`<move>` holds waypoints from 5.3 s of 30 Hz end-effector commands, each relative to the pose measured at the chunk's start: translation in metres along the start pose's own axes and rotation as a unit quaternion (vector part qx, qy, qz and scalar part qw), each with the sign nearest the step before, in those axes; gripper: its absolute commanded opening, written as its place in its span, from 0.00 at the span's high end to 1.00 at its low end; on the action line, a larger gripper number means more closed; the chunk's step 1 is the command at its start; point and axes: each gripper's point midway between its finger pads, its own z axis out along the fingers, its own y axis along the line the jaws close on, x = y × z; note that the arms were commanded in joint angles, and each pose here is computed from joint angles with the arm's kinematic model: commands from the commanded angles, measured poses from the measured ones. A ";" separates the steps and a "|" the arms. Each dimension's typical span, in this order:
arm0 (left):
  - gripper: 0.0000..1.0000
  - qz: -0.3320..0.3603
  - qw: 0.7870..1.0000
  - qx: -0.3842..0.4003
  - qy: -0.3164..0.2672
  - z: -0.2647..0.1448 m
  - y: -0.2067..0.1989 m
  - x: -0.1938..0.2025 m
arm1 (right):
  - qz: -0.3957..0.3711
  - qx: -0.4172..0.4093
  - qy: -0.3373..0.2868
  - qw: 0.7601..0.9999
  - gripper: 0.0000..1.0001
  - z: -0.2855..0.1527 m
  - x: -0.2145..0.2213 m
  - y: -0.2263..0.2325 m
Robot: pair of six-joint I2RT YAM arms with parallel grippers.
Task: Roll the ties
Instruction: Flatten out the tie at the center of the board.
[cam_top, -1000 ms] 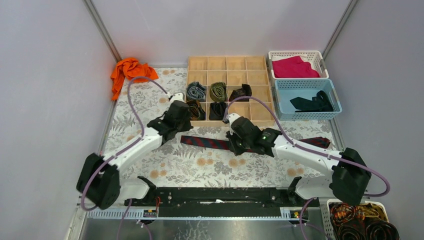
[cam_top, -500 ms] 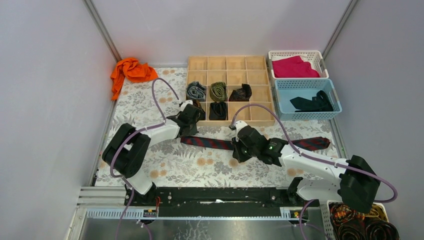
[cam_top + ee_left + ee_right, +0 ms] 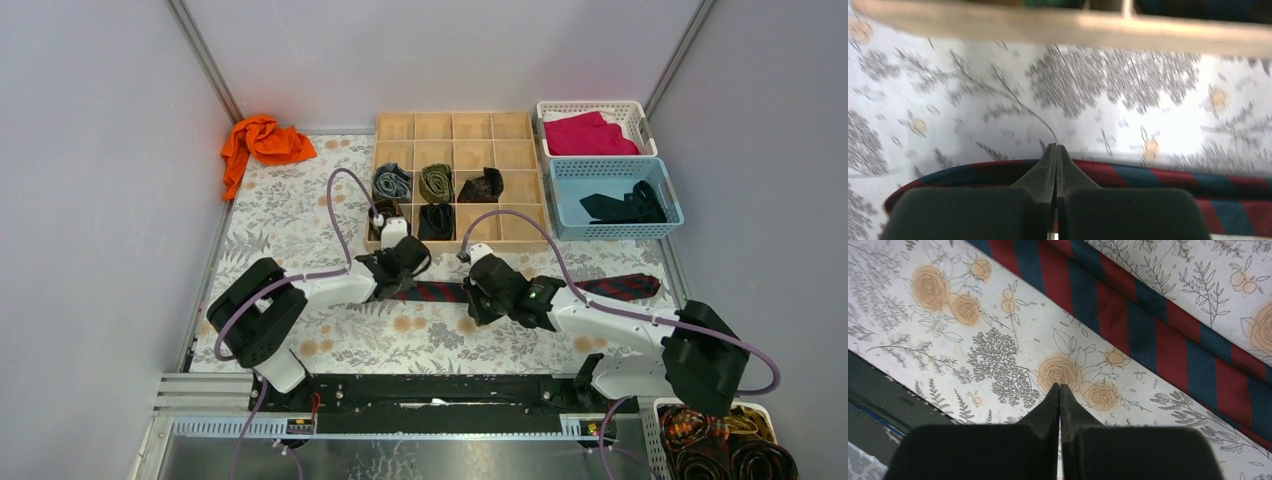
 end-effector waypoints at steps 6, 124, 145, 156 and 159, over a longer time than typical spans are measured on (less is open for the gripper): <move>1.00 0.070 0.988 -0.061 0.126 -0.035 0.041 0.125 | 0.001 0.021 0.009 1.000 1.00 0.012 0.003 -0.004; 0.94 -0.257 0.907 0.132 -0.306 -0.330 0.181 -0.101 | -0.119 0.171 -0.039 0.977 0.45 0.095 -0.056 0.181; 0.93 -0.238 0.918 0.115 -0.295 -0.320 0.168 -0.100 | -0.101 0.172 -0.004 0.980 0.74 0.119 -0.045 0.164; 1.00 -0.207 0.930 0.113 -0.281 -0.303 0.134 -0.101 | -0.081 -0.033 -0.047 0.995 0.86 0.083 -0.073 0.208; 1.00 -0.205 0.930 0.120 -0.281 -0.298 0.123 -0.102 | -0.060 -0.098 -0.057 0.992 0.86 0.073 -0.076 0.214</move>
